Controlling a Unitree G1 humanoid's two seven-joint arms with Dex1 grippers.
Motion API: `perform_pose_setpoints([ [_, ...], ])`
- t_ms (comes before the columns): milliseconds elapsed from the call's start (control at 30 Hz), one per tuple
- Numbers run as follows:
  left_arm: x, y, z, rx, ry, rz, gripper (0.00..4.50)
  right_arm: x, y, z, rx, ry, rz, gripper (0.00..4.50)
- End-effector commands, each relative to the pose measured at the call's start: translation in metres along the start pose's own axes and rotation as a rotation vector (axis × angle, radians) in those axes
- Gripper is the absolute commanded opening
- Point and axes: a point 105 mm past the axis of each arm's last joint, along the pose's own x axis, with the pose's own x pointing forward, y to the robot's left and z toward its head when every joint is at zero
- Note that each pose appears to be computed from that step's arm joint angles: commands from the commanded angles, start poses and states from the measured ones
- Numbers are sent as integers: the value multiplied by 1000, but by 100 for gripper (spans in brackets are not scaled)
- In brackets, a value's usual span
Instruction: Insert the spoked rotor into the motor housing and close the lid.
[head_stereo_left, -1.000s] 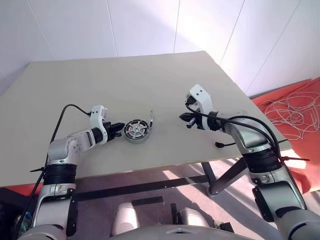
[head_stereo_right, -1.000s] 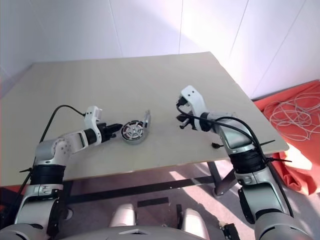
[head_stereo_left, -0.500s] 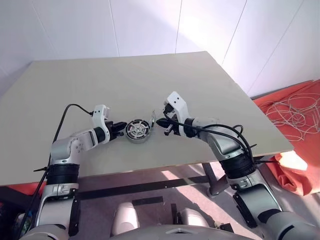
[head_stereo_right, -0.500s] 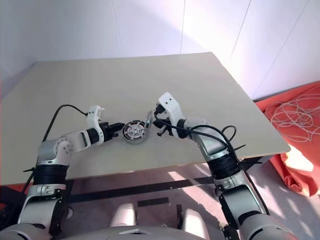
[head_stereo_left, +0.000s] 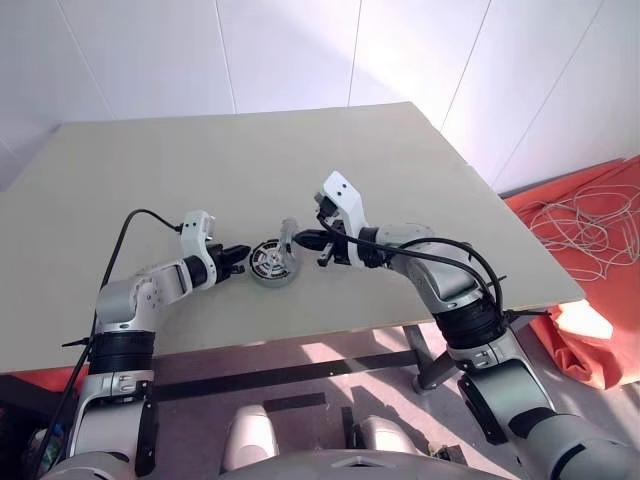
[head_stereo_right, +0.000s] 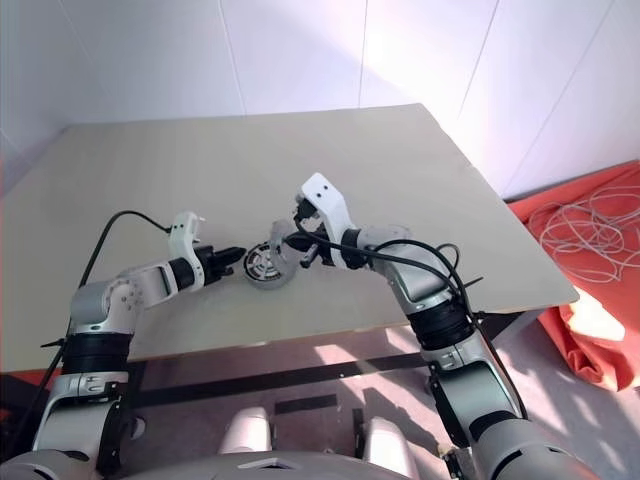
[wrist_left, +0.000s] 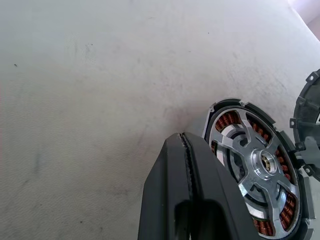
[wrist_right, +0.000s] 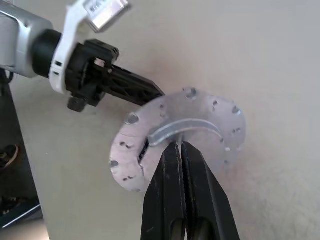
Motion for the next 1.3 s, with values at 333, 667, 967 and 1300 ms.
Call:
perform_pose_setpoints([
  [333,-11,5,25,32,-71,19,0,28,11,7,25,-20,72,4],
  [667,-17,10,26,29,-81,40,0,42,8,-9,69,13,71,4],
  [967,-18,10,28,34,-85,42,0,49,4,-26,103,50,50,4],
  [1300,-17,10,28,37,-85,42,0,48,2,-43,104,94,33,4],
])
